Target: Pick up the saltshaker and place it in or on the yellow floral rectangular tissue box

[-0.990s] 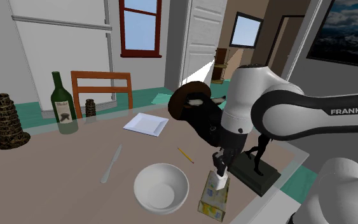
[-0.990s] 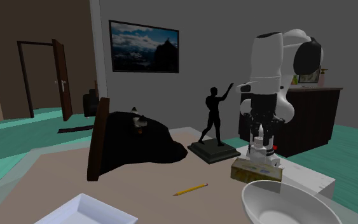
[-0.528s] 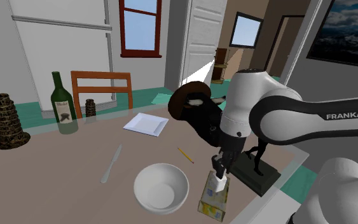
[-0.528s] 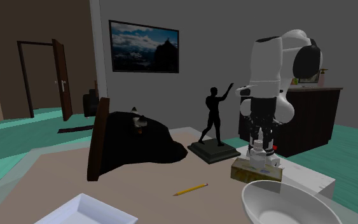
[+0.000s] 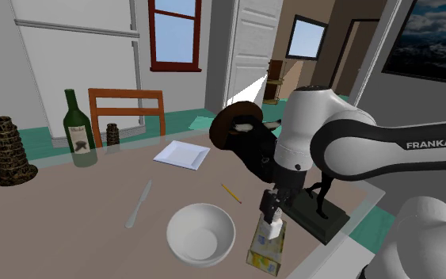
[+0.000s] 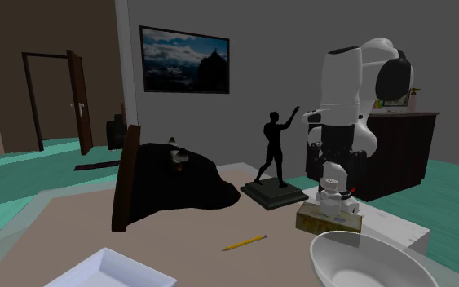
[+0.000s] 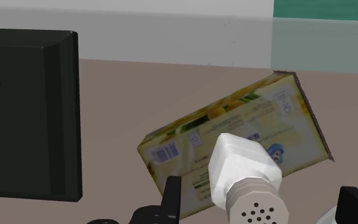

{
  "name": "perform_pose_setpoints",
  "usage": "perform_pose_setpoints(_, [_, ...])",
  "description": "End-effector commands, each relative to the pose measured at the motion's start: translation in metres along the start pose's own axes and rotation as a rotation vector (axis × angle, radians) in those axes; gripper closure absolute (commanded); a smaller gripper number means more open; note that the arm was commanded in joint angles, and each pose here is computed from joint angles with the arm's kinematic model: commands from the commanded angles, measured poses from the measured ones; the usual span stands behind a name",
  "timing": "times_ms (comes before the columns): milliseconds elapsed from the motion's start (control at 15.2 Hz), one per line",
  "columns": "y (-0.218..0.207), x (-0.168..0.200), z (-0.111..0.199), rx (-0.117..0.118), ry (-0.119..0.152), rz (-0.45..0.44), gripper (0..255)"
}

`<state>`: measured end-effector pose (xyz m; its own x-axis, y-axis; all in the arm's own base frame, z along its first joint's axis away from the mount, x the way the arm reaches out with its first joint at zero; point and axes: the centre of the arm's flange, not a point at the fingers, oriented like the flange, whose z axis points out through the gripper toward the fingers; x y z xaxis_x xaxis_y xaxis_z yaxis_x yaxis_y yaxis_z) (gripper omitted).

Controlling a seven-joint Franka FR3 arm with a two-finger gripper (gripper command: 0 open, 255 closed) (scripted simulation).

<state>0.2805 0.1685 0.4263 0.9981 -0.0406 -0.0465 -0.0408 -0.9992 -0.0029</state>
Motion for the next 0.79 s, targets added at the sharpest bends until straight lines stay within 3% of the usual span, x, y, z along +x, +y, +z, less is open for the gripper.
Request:
perform_pose_setpoints(0, [0.0, 0.0, -0.013, 0.0, 0.0, 0.0, 0])
perform_pose_setpoints(198, [0.0, 0.0, -0.05, 0.0, 0.0, 0.0, 0])
perform_pose_setpoints(726, [0.0, 0.0, -0.05, 0.0, 0.0, 0.0, 0])
